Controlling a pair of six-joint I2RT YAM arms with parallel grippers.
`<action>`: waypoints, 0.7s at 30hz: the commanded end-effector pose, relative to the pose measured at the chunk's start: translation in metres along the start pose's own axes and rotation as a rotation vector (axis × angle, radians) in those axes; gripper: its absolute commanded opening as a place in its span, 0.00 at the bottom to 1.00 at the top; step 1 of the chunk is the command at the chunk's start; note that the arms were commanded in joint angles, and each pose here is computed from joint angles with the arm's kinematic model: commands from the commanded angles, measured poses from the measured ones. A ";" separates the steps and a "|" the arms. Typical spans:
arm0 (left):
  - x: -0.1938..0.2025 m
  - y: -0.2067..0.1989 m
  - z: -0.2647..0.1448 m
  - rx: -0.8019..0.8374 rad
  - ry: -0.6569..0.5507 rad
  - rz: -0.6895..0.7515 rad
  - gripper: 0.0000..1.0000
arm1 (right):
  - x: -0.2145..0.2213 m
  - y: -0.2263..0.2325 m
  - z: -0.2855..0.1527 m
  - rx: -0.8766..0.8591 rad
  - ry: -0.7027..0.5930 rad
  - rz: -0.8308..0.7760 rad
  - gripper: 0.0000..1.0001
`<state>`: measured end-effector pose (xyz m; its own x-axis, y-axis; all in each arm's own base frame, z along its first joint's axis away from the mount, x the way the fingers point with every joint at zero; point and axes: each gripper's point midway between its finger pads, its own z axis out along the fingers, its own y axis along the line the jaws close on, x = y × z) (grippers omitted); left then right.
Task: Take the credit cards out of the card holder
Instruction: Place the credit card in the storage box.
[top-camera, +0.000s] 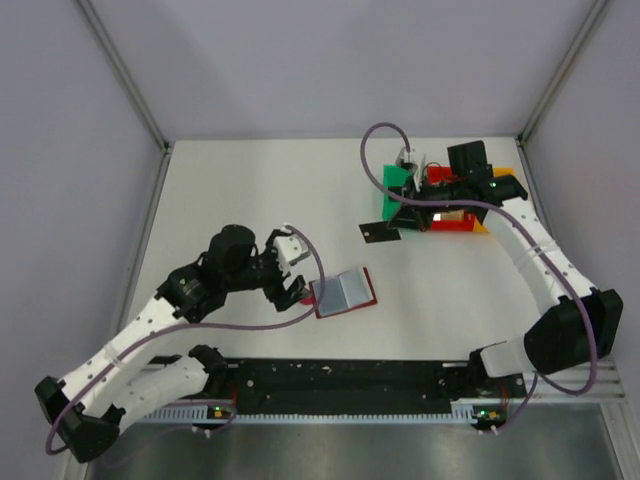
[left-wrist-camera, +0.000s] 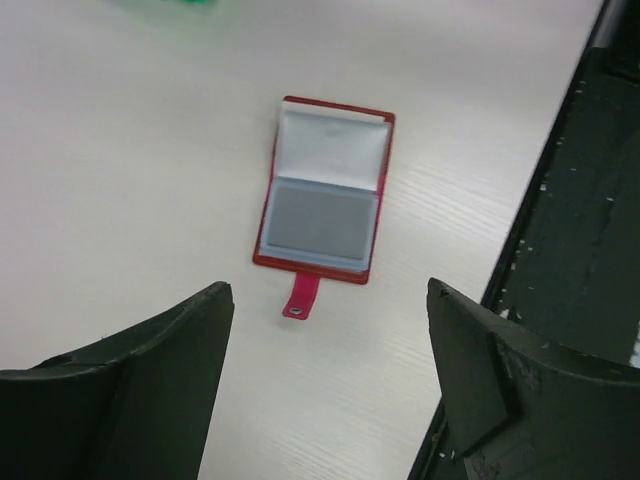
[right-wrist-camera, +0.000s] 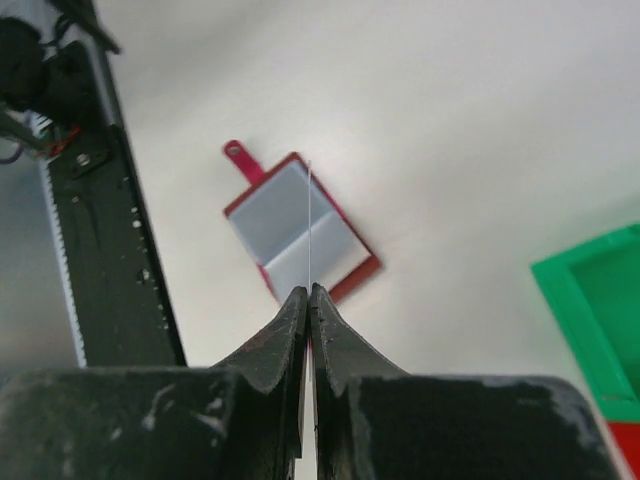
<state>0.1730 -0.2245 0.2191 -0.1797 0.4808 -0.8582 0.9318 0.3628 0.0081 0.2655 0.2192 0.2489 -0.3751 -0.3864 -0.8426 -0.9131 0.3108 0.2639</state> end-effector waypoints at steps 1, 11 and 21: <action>0.001 0.043 -0.005 -0.300 -0.145 -0.090 0.83 | -0.006 -0.077 -0.025 0.209 -0.001 0.056 0.00; 0.028 0.047 0.003 -0.365 -0.214 -0.149 0.83 | 0.008 -0.217 -0.040 0.448 0.042 0.209 0.00; 0.037 0.043 0.008 -0.338 -0.153 -0.186 0.83 | 0.011 -0.276 -0.008 0.412 -0.024 0.356 0.00</action>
<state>0.2035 -0.1920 0.1652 -0.2810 0.3137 -0.9070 0.7337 0.6795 0.0077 0.4882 0.1149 0.1583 -0.6567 -0.2435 -0.7137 -0.5991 0.7432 0.2978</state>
